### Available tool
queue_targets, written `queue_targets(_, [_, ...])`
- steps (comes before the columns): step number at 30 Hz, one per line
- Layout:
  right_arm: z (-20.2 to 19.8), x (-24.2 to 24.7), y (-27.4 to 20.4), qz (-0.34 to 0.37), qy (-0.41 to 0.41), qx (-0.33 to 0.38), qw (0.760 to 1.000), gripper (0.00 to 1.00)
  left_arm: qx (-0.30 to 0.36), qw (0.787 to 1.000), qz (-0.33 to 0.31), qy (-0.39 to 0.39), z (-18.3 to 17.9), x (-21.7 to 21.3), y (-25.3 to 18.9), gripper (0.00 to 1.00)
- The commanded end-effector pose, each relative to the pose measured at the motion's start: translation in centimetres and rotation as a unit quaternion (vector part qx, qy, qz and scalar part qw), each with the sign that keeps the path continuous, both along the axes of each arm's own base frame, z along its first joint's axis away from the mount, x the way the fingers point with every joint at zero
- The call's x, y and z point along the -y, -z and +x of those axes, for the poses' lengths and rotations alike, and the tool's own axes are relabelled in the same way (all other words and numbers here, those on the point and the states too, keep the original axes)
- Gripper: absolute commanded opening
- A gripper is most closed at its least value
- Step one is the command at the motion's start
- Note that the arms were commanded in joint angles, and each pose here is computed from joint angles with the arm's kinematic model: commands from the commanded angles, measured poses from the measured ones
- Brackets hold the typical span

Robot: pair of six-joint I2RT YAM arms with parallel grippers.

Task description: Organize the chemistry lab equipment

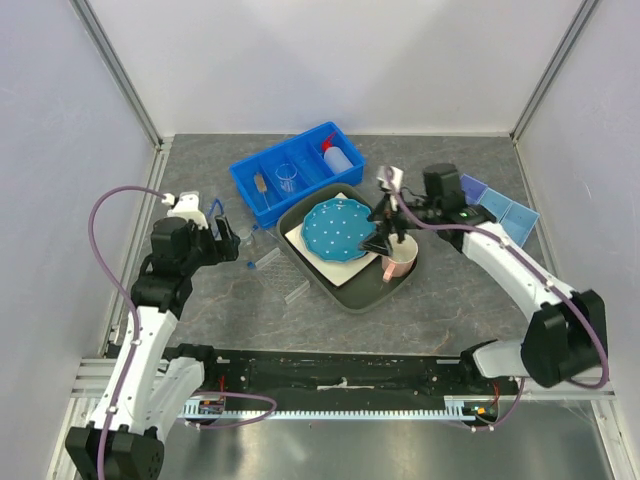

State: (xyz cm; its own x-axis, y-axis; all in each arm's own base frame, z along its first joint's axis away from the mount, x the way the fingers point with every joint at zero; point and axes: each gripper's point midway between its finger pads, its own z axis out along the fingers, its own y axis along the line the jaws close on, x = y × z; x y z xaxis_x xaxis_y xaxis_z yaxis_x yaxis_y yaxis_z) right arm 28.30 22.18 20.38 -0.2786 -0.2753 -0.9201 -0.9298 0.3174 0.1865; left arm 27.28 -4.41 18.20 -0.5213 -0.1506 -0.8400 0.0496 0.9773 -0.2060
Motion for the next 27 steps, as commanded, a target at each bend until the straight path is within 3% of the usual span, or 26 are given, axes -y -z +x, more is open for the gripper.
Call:
queue_targets(1, [0.3,-4.6,-0.8,-0.078,-0.022,0.026,0.996,0.95,0.062,0.996,0.031,-0.055,0.4,-2.4,-2.6,0.89])
queue_targets(5, [-0.4,-11.5,-2.4,-0.099,-0.054,0.037,0.993,0.94,0.084,0.99,0.035,-0.108,0.0,-4.0,-3.6,0.89])
queue_targets(7, [-1.6,-15.4,-0.4,-0.126,-0.068,0.022,0.989,0.94,0.094,0.986,0.042,-0.134,-0.2,-5.0,-4.0,0.89])
queue_targets(10, [-1.9,-20.5,0.6,-0.137,-0.047,0.005,0.989,0.95,0.119,0.977,0.05,-0.172,-0.8,-6.4,-5.0,0.9])
queue_targets(14, [0.7,-25.3,2.5,-0.155,0.031,-0.007,0.987,0.95,0.161,0.959,0.053,-0.227,-2.0,-8.3,-6.2,0.96])
queue_targets(22, [3.8,-29.3,5.6,-0.149,0.128,-0.035,0.98,0.98,0.246,0.927,0.038,-0.281,-4.6,-10.2,-9.3,0.98])
queue_targets(27, [4.8,-30.9,6.6,-0.132,0.144,-0.046,0.98,0.98,0.256,0.925,0.035,-0.279,-4.8,-10.2,-9.7,0.98])
